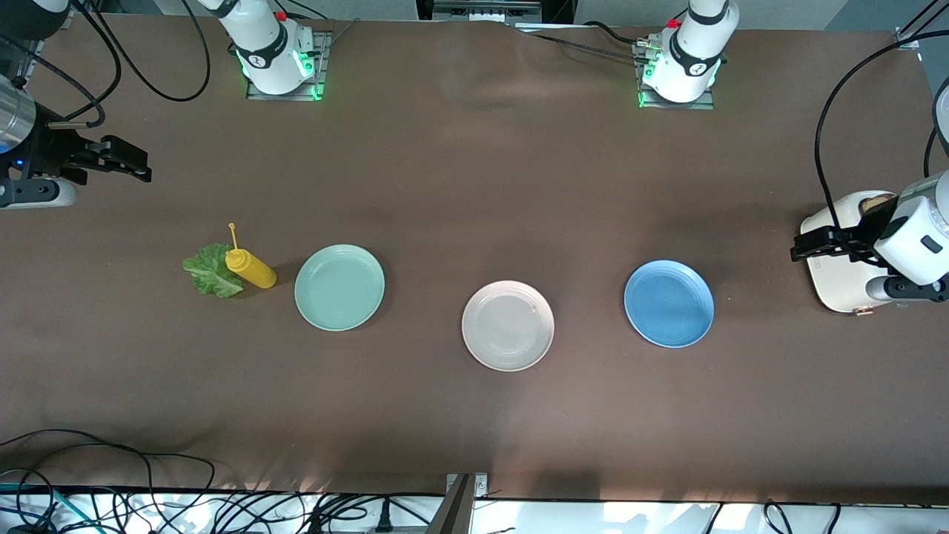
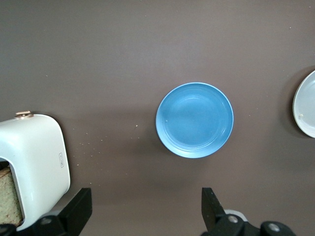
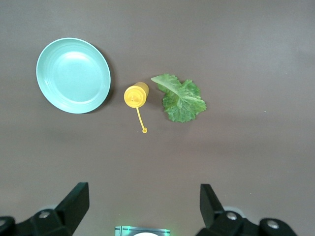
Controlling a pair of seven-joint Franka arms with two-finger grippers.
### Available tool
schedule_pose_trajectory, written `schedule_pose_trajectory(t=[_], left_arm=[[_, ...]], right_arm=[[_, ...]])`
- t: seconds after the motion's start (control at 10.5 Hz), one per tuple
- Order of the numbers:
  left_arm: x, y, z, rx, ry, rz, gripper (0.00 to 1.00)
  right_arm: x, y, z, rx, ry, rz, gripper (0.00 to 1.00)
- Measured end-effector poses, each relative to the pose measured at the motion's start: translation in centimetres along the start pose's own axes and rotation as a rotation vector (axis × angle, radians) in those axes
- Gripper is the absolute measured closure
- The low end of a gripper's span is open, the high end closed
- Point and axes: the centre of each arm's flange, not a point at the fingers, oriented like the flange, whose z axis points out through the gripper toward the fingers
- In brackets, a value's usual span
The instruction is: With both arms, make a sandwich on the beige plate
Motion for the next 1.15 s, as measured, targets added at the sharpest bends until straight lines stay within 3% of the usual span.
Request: schedule_pose_trajectory(t=[1.15], left_arm=[[0.01, 0.01, 0.02, 0.0, 0.0, 0.001, 0.0]], right_arm=[[0.0, 0.0, 0.0, 0.0, 0.0, 0.0, 0.0]])
